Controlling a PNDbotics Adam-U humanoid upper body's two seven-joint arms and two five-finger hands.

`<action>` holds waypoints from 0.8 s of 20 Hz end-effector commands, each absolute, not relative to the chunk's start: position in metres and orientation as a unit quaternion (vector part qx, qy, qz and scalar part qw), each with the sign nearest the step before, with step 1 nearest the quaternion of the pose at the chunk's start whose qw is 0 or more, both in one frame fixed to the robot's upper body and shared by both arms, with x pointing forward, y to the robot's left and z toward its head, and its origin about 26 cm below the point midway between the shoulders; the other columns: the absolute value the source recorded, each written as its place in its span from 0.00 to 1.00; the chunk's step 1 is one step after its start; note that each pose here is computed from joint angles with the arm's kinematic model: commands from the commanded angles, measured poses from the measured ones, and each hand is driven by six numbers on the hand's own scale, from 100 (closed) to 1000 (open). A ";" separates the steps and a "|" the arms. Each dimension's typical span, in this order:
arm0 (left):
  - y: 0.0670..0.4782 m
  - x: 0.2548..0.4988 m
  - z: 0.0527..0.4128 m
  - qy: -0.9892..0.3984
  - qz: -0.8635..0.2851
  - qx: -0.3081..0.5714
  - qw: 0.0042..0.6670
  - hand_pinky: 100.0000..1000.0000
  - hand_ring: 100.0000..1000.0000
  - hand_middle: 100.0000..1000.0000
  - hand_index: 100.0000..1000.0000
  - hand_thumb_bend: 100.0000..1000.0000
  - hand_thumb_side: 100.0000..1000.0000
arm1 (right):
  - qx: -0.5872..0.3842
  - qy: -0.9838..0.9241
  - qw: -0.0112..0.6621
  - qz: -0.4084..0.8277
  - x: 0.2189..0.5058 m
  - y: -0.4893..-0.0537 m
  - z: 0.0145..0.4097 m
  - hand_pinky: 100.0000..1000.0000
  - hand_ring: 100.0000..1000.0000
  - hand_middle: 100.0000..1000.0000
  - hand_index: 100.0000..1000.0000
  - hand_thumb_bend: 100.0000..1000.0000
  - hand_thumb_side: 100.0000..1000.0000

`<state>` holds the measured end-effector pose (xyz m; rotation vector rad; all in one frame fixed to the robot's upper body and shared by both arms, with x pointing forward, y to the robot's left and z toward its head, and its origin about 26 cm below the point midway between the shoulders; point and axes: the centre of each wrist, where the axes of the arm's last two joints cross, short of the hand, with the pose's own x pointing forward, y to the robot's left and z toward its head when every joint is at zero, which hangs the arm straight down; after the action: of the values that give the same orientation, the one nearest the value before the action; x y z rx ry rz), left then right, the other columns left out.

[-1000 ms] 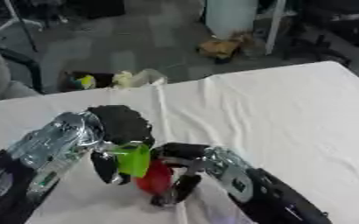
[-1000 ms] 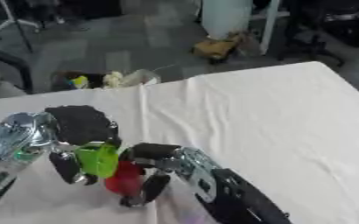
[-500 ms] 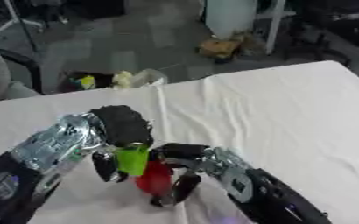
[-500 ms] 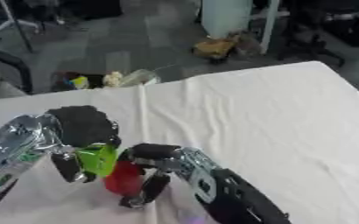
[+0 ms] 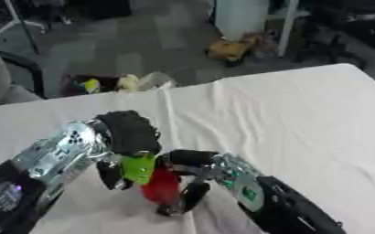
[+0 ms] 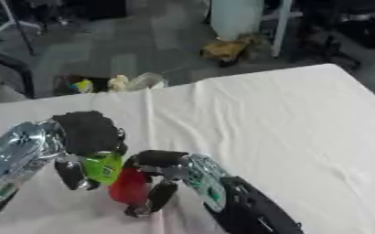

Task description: Pour the contents of one cup into another cup.

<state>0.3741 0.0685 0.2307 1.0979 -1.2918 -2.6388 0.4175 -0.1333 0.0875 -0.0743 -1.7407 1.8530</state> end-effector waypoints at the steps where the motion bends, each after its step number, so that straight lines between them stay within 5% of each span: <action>1: 0.068 0.370 0.245 -0.315 -0.881 0.348 -0.065 0.00 0.00 0.18 0.58 0.05 0.07 | -0.035 -0.657 0.280 0.699 0.419 -0.131 0.098 0.83 0.85 0.21 0.64 0.00 0.24; 16: 0.069 0.367 0.243 -0.282 -0.884 0.359 -0.098 0.00 0.00 0.19 0.58 0.05 0.09 | -0.036 -0.657 0.281 0.699 0.419 -0.132 0.098 0.83 0.85 0.21 0.64 0.00 0.24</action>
<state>0.3678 0.0651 0.2314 1.1883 -1.2982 -2.6975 0.4170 -0.1325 0.0869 -0.0720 -1.7377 1.8584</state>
